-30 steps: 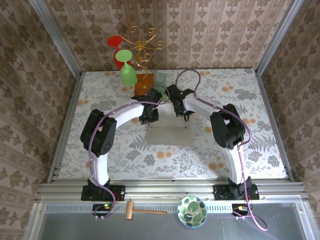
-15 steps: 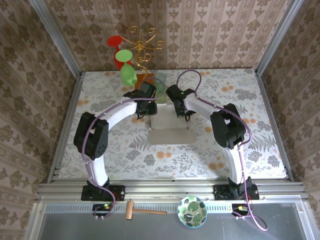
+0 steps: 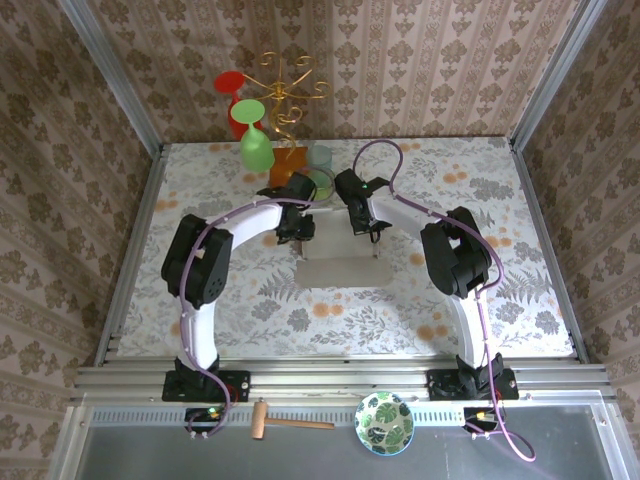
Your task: Fold the paper box
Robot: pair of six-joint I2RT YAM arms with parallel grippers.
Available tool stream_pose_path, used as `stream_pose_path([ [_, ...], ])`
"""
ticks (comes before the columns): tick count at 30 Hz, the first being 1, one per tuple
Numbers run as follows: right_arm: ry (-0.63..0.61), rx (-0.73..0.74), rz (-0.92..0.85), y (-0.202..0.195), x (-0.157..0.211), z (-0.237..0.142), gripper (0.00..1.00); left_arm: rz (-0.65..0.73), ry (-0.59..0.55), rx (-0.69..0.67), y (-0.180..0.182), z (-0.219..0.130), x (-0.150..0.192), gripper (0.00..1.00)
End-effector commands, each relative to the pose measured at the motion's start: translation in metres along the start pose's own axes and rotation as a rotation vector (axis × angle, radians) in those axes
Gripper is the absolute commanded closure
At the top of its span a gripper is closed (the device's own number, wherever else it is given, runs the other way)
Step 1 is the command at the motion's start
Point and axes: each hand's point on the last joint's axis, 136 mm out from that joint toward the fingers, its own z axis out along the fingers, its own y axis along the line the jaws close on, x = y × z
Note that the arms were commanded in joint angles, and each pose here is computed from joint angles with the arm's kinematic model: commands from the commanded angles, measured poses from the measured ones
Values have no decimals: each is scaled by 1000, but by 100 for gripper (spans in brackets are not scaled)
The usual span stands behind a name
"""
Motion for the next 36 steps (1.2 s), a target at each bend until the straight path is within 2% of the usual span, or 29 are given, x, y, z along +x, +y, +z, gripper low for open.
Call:
stream_pose_path([
  [1, 22, 13, -20, -8, 6, -2, 100, 32, 0, -62, 5, -2, -2, 95],
  [2, 22, 14, -20, -7, 6, -3, 100, 40, -3, -84, 7, -1, -3, 100],
  [9, 28, 36, -3, -12, 9, -3, 100, 117, -2, -256, 14, -5, 3, 100],
  [13, 46, 33, 15, -11, 13, -2, 100, 98, -1, -247, 11, -7, 8, 99],
  [15, 57, 28, 25, -11, 16, -3, 100, 73, -39, -220, 5, -22, -2, 74],
  [17, 69, 24, 42, -13, 18, -4, 100, 46, -93, -187, -3, -46, -16, 61],
  [19, 91, 9, 66, -14, 22, -5, 100, 7, -144, -140, -11, -73, -29, 57],
  [23, 173, -25, 149, -22, 36, -5, 100, -101, -235, -22, -25, -128, -49, 54],
  [27, 296, -101, 325, -38, 59, -2, 100, -174, -322, 45, -28, -175, -56, 55],
  [32, 451, -199, 609, -56, 91, 0, 100, -207, -340, 87, -25, -205, -47, 57],
  [36, 609, -125, 844, -69, 131, -6, 100, -213, -326, 115, -23, -219, -35, 57],
])
